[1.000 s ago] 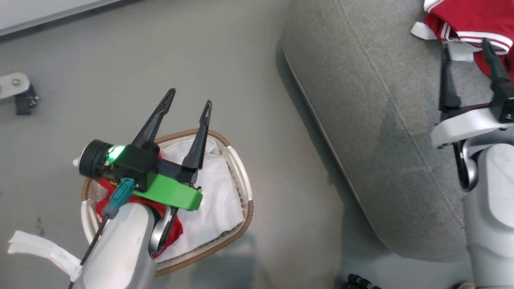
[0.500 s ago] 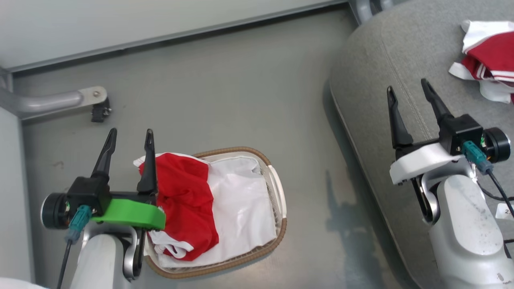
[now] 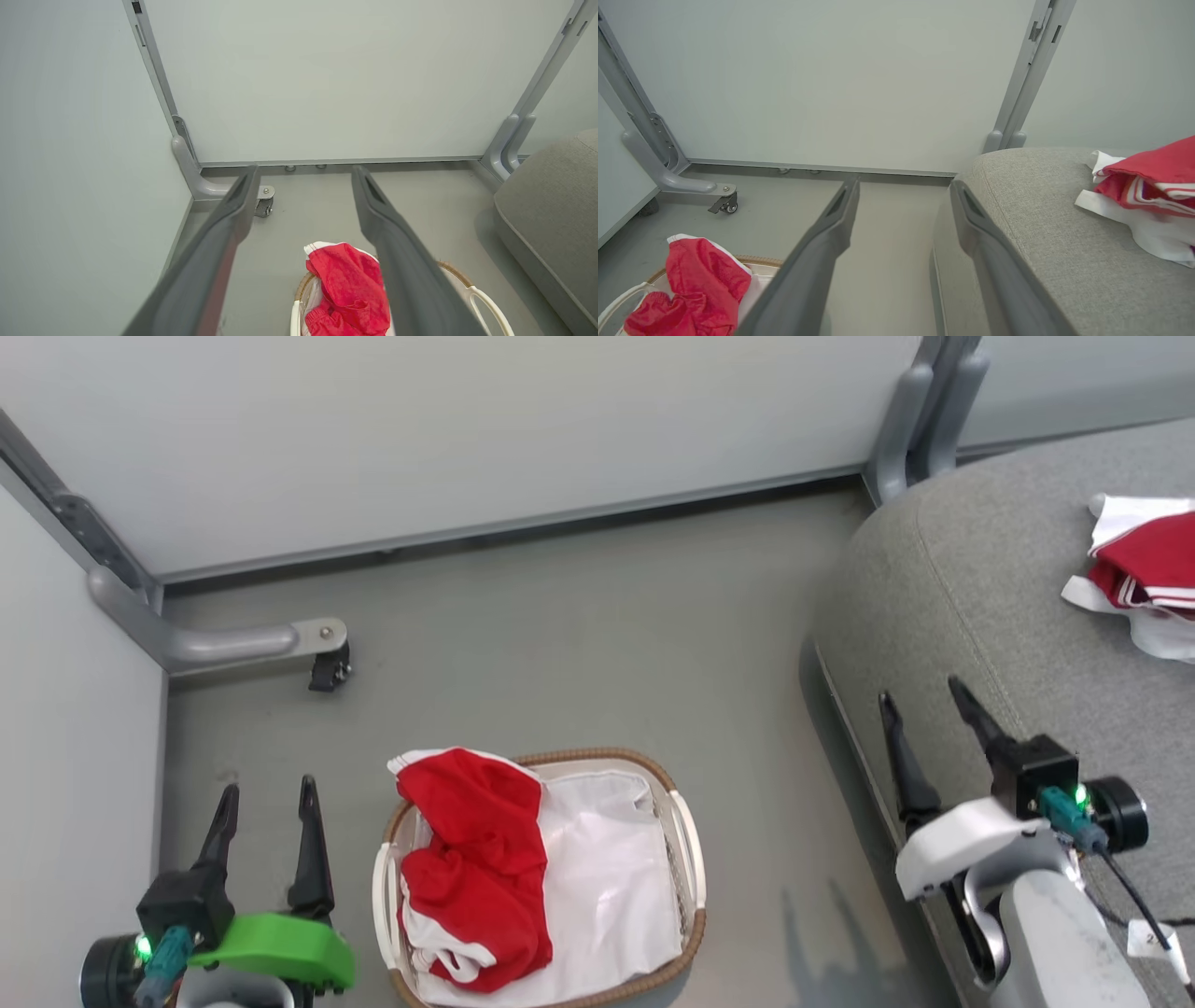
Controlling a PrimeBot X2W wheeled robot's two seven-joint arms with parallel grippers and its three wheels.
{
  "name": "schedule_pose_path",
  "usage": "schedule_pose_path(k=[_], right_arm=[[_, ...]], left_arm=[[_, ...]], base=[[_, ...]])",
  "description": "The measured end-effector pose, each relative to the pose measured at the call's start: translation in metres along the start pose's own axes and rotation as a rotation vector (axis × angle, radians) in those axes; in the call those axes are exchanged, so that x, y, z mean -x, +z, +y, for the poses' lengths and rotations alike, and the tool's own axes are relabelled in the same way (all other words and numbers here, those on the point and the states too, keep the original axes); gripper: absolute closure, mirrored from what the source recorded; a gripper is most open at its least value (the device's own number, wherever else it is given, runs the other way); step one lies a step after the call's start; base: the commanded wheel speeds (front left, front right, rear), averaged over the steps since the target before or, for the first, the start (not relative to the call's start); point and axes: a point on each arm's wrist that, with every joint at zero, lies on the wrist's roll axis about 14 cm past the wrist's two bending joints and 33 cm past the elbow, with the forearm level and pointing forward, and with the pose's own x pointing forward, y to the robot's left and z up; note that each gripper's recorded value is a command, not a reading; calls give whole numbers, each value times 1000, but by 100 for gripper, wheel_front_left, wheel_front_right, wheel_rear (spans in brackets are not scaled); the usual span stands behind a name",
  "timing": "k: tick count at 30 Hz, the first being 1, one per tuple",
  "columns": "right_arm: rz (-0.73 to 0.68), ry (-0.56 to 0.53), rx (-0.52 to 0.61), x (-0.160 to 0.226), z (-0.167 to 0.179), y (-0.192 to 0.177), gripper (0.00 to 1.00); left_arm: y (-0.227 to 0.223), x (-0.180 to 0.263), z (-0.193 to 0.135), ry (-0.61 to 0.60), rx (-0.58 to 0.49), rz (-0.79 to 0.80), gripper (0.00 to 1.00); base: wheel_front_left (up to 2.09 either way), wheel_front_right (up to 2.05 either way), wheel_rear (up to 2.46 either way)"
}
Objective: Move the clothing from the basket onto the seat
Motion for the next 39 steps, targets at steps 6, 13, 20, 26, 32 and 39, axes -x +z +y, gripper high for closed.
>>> schedule_pose_path(k=[6, 13, 20, 26, 32, 39], right_arm=[[12, 2, -19, 23, 4, -3, 0], [3, -4, -33, 36, 4, 0, 0], [0, 1, -40, 29, 5, 0, 0], [-40, 20, -40, 3, 9, 12, 0], [-58, 39, -43, -24, 13, 14, 0], [-39, 39, -62, -49, 10, -2, 0]], left_arm=[[2, 23, 9, 36, 2, -4, 0], [-3, 36, 6, 33, 28, 6, 0], [-10, 28, -3, 6, 32, 29, 0], [-17, 1, -19, -47, 38, 51, 0], [-32, -34, -38, -106, 45, 91, 0], [-66, -70, -56, -184, 30, 175, 0]], base=[[0, 0, 0], [0, 0, 0], [0, 0, 0], [0, 0, 0], [0, 0, 0], [0, 0, 0]])
